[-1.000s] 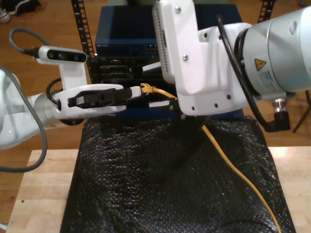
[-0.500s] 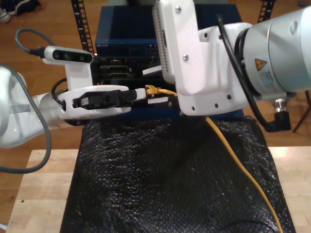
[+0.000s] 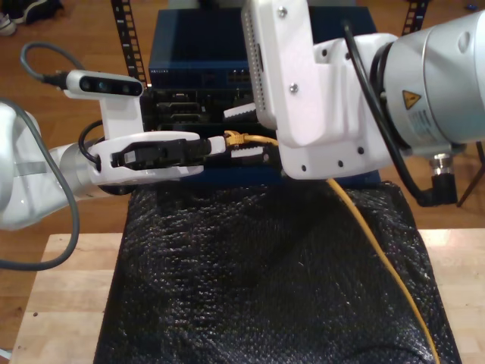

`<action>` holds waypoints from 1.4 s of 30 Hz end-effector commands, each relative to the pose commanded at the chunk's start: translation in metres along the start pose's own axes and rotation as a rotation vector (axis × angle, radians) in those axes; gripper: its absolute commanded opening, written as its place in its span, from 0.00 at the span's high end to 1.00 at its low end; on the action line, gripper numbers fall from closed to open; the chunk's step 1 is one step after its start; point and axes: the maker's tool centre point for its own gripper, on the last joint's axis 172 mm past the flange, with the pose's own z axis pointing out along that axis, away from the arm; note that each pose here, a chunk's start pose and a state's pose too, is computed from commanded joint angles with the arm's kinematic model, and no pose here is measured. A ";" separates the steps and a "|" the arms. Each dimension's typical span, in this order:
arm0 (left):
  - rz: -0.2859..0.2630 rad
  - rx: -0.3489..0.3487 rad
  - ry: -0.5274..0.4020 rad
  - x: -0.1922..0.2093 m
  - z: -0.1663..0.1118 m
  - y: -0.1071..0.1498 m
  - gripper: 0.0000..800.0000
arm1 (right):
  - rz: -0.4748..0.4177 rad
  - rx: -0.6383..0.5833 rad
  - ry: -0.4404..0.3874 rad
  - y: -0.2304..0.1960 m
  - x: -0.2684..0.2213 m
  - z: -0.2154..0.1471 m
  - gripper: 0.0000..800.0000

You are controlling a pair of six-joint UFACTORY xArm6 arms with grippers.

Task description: Grab the cable and plug it in

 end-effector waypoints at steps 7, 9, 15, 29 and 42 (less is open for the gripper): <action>0.003 0.000 0.001 0.001 0.000 0.000 0.99 | -0.001 -0.001 0.002 0.000 0.001 -0.001 0.67; 0.008 0.000 0.004 0.002 0.000 0.000 0.99 | -0.001 -0.001 0.002 0.000 0.001 -0.001 0.68; 0.020 -0.003 0.015 0.007 0.000 0.001 0.99 | -0.001 0.000 0.003 0.000 0.001 0.000 0.72; 0.017 -0.003 0.018 0.006 -0.001 0.000 0.99 | 0.003 -0.006 0.011 0.001 0.004 -0.003 0.77; 0.016 -0.022 0.015 0.006 0.001 0.006 0.97 | 0.005 -0.004 0.010 0.000 0.003 -0.002 0.84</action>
